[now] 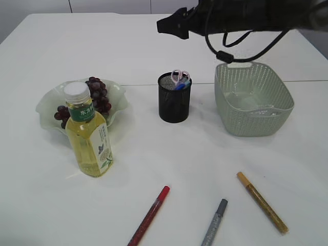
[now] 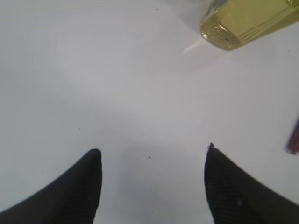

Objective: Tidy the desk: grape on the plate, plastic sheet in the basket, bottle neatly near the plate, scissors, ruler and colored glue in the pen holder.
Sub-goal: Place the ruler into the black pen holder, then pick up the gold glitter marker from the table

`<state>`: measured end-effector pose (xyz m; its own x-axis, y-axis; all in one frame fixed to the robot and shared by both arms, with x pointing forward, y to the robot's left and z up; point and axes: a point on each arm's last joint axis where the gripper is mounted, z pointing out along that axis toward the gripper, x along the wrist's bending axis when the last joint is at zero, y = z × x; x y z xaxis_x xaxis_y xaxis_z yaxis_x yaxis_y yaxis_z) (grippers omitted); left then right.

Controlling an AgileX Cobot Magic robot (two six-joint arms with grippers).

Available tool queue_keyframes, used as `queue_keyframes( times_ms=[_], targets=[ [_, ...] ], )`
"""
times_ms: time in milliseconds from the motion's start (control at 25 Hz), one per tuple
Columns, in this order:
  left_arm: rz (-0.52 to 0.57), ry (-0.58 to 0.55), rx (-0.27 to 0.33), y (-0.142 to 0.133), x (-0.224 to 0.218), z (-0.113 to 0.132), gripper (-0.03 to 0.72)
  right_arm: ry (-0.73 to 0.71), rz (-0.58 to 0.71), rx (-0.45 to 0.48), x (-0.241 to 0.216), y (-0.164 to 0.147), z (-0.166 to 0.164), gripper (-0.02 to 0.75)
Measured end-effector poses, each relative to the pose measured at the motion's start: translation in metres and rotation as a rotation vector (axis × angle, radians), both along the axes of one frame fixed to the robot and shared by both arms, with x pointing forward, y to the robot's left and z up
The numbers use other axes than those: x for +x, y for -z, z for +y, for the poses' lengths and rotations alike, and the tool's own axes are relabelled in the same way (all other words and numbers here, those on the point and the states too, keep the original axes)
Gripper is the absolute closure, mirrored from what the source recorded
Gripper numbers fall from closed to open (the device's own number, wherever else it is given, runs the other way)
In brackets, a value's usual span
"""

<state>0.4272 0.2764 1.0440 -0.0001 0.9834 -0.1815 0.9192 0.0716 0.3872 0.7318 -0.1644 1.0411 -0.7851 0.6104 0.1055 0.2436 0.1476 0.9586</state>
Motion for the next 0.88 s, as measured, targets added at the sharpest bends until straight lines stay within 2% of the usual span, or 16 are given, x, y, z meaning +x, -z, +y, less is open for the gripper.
queue_keyframes(
  times_ms=[120, 160, 240, 440, 600, 720, 880],
  targets=[
    [0.000, 0.000, 0.000, 0.000, 0.000, 0.000, 0.184, 0.040, 0.140, -0.075, -0.019, -0.028, -0.006, 0.197],
    [0.000, 0.000, 0.000, 0.000, 0.000, 0.000, 0.184, 0.055, 0.184, -0.124, -0.028, -0.039, -0.009, 0.203],
    [0.000, 0.000, 0.000, 0.000, 0.000, 0.000, 0.184, 0.087, 0.287, -0.162, -0.044, -0.055, -0.012, 0.232],
    [0.000, 0.001, 0.002, 0.000, 0.000, 0.000, 0.184, 0.185, 0.516, -0.326, -0.082, -0.076, -0.020, 0.262],
    [0.000, 0.001, 0.003, 0.000, 0.000, 0.000, 0.184, 0.294, 0.654, -0.479, -0.109, -0.066, -0.018, 0.264],
    [0.000, 0.001, 0.003, 0.000, 0.000, 0.000, 0.184, 0.315, 0.742, -0.612, -0.129, -0.038, -0.012, 0.267],
    [0.000, 0.001, 0.004, 0.000, 0.000, 0.000, 0.184, 0.305, 0.894, -0.700, -0.158, 0.008, -0.014, 0.268]
  ],
)
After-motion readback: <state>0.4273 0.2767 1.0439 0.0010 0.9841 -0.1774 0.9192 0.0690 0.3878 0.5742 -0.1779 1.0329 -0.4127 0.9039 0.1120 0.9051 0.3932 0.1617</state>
